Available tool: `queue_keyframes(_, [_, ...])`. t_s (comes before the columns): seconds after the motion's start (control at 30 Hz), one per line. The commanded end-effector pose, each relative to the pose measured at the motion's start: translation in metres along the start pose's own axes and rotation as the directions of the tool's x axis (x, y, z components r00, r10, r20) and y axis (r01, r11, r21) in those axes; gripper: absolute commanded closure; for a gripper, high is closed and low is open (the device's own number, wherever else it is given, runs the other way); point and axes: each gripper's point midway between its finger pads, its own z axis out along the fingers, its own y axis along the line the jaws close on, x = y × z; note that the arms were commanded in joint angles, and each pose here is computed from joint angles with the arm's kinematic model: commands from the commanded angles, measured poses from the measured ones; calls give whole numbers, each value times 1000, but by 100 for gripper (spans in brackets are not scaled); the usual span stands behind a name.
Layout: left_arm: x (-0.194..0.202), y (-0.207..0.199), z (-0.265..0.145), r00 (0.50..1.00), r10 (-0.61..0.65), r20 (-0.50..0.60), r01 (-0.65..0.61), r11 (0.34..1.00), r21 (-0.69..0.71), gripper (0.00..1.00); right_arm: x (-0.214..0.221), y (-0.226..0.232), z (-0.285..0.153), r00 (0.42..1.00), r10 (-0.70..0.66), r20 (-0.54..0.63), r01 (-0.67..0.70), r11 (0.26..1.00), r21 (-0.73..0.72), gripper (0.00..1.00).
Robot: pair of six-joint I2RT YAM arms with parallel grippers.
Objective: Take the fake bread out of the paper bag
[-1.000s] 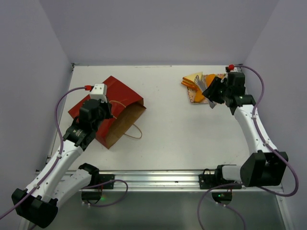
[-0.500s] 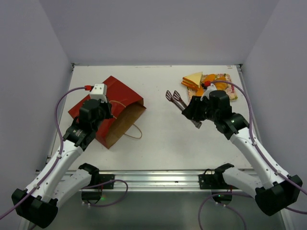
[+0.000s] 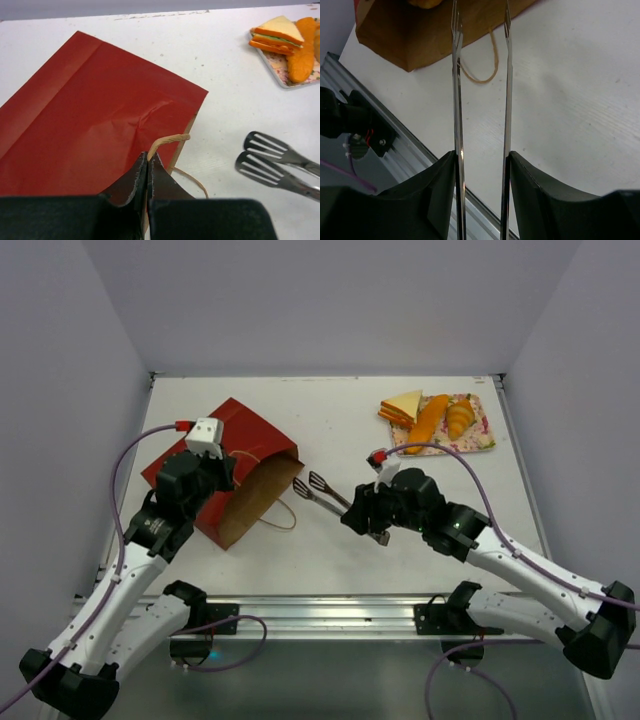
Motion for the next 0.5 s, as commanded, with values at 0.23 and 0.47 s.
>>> queue_keyframes(0.23, [-23,-69,-26,991,82,109,-120,904,410,100,-4,49,46,993,-64,101,76,990,-117,52])
queue_keyframes(0.47, [-22,-83,-34,987,93,131,-146,859,492,100,-6,59,80,991,-91,97,102,987,-124,52])
